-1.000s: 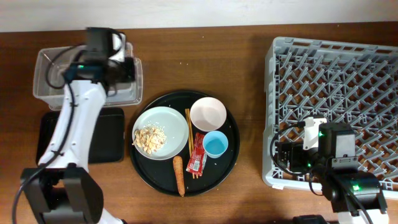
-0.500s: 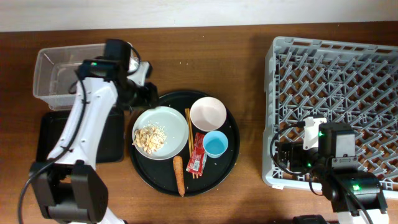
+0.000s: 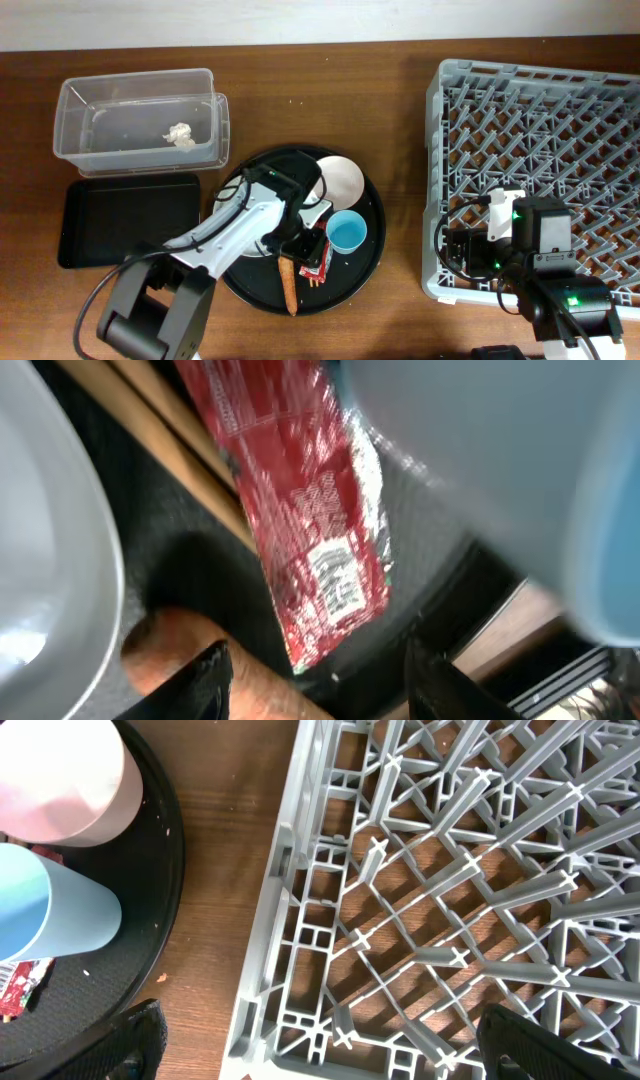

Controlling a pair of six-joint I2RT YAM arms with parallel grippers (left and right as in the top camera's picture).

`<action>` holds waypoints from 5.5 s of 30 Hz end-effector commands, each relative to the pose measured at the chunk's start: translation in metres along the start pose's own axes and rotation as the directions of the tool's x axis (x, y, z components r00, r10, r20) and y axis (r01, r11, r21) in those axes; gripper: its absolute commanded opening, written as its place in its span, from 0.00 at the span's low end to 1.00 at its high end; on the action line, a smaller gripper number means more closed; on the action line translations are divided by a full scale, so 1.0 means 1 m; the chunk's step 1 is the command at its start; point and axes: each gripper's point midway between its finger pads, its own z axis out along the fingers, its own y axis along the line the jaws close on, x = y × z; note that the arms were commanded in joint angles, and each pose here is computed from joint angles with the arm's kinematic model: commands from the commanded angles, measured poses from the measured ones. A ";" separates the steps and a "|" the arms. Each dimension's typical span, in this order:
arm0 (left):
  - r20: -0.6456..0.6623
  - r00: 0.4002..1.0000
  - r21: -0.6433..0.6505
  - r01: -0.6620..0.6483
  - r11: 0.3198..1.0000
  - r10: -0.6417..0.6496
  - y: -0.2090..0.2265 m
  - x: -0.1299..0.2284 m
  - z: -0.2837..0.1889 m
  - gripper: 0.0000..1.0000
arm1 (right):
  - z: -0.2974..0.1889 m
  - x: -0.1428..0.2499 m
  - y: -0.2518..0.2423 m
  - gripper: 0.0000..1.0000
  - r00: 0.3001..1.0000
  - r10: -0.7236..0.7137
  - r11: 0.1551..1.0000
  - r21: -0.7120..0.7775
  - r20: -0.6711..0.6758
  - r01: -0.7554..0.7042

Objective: Sort waste into correct bins and load items into the dishwasher rack

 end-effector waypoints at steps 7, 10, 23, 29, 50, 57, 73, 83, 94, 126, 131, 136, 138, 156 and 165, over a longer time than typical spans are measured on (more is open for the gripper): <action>0.094 0.995 0.020 0.035 0.999 -0.036 0.000 -0.017 0.010 0.41 | -0.005 -0.005 0.000 0.98 1.000 0.014 1.000 -0.003 0.015 -0.014; 0.087 0.993 0.026 0.072 0.997 -0.074 -0.001 -0.016 0.010 0.37 | -0.005 -0.005 0.000 0.98 1.000 0.014 1.000 -0.003 0.015 -0.014; 0.083 0.982 0.030 0.168 0.985 -0.170 0.004 -0.010 0.022 0.00 | -0.005 -0.004 0.000 0.98 1.000 0.014 1.000 -0.003 0.012 -0.014; 0.155 0.964 0.041 0.212 0.976 -0.216 0.019 -0.021 -0.004 0.00 | -0.005 -0.004 0.000 0.99 1.000 0.014 1.000 -0.004 0.011 -0.014; 0.846 0.493 0.056 0.295 0.954 -0.202 0.179 -0.108 -0.237 0.49 | -0.005 -0.004 0.000 0.98 1.000 0.014 1.000 -0.004 0.012 -0.014; 0.383 0.923 0.124 -0.013 0.992 -0.036 -0.010 -0.081 -0.078 0.48 | -0.005 -0.004 0.000 0.98 1.000 0.014 1.000 -0.004 0.011 -0.014; 0.507 0.852 0.677 -0.299 0.673 -0.132 -0.049 -0.114 -0.176 0.00 | -0.004 -0.058 0.078 0.98 0.987 0.011 0.890 -0.451 0.162 0.064; 0.464 0.876 0.784 -0.336 0.521 -0.134 -0.083 -0.113 -0.201 0.00 | -0.041 -0.107 0.164 0.98 0.874 -0.049 0.262 -0.839 0.483 0.478; 0.491 0.858 0.793 -0.371 0.484 -0.147 -0.069 -0.112 -0.216 0.00 | -0.013 -0.125 0.135 0.98 0.894 -0.011 0.460 -0.792 0.448 0.402; 0.485 0.801 0.105 0.345 0.933 -0.351 0.124 -0.058 -0.160 0.47 | 0.039 -0.101 0.078 0.49 0.994 0.042 0.812 -0.583 0.099 0.024; 0.488 0.757 0.066 0.464 0.883 -0.434 0.155 -0.026 -0.176 0.46 | 0.003 -0.091 -0.040 0.50 0.969 0.238 0.964 -0.109 -0.067 -0.244; 0.484 0.758 0.065 0.467 0.882 -0.437 0.155 -0.025 -0.175 0.46 | -0.036 -0.047 -0.172 0.50 0.836 0.548 0.784 0.351 -0.003 -0.512; 0.479 0.760 0.066 0.467 0.882 -0.439 0.154 -0.024 -0.174 0.46 | -0.037 -0.023 -0.207 0.50 0.747 0.665 0.670 0.432 0.012 -0.604; 0.452 0.773 0.064 0.470 0.880 -0.446 0.152 -0.017 -0.171 0.50 | -0.007 -0.036 -0.258 0.98 0.562 0.827 0.542 0.269 -0.003 -0.796; 0.445 0.775 0.065 0.472 0.879 -0.449 0.151 -0.016 -0.170 0.70 | 0.019 -0.138 -0.033 0.91 0.961 0.186 0.955 -0.193 -0.203 -0.225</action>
